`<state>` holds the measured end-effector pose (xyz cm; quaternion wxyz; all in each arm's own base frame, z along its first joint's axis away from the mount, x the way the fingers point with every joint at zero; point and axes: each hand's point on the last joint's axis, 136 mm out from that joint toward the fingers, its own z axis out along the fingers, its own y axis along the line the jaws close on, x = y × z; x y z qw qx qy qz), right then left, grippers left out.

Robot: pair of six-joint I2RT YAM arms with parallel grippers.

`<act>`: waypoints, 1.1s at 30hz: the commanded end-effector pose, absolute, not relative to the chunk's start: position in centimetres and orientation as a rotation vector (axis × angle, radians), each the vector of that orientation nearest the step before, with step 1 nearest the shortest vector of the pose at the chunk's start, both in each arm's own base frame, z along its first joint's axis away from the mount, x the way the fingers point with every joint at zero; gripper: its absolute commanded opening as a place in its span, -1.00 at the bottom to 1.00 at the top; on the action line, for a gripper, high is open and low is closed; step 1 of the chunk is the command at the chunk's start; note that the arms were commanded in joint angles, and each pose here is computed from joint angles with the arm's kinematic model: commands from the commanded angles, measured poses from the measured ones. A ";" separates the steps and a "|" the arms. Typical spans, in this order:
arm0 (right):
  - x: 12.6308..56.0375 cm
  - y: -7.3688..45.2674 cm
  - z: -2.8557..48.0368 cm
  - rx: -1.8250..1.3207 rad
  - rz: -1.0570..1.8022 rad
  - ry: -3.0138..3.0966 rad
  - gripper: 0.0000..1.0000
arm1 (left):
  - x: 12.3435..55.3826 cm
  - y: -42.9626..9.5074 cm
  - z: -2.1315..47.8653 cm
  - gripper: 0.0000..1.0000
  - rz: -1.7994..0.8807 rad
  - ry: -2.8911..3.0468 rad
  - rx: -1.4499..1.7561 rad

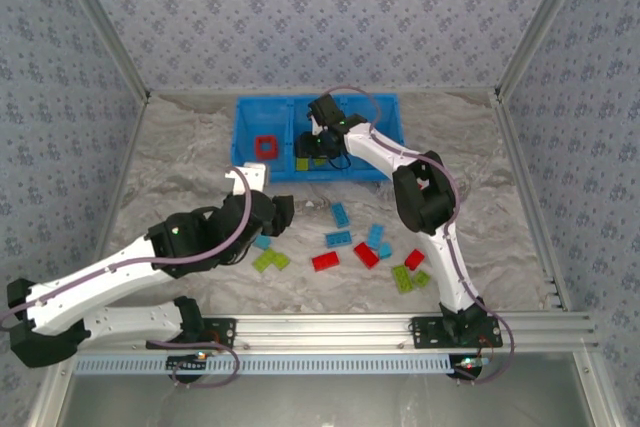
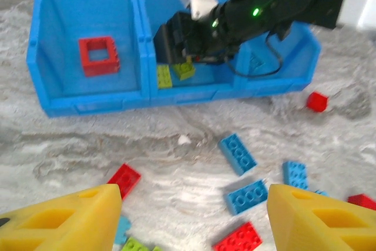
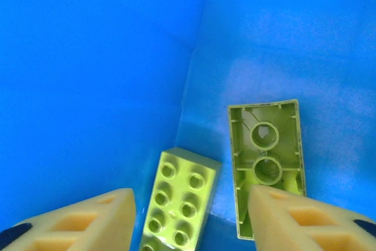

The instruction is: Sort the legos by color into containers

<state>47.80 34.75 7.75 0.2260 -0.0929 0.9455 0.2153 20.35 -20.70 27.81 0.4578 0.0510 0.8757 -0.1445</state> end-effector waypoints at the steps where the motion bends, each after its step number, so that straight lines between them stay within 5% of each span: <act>1: 47.6 34.8 11.9 -0.273 0.593 2.547 0.15 | 20.5 -19.6 26.4 0.34 -0.248 2.245 0.125; 9: 44.1 32.9 23.6 -0.300 0.577 2.277 -0.27 | 22.7 -18.0 19.9 0.27 -0.230 2.588 0.137; 15: 33.3 32.1 28.1 -0.540 0.703 2.045 -0.32 | 24.6 -17.6 15.7 0.26 -0.128 2.767 0.328; 23: 16.9 29.2 23.3 -0.851 0.849 1.962 0.19 | 27.0 -17.0 9.9 0.35 0.194 2.906 0.613; 33: 13.3 29.0 21.5 -0.880 0.874 1.987 0.27 | 28.6 -18.4 5.7 0.40 0.011 3.029 0.613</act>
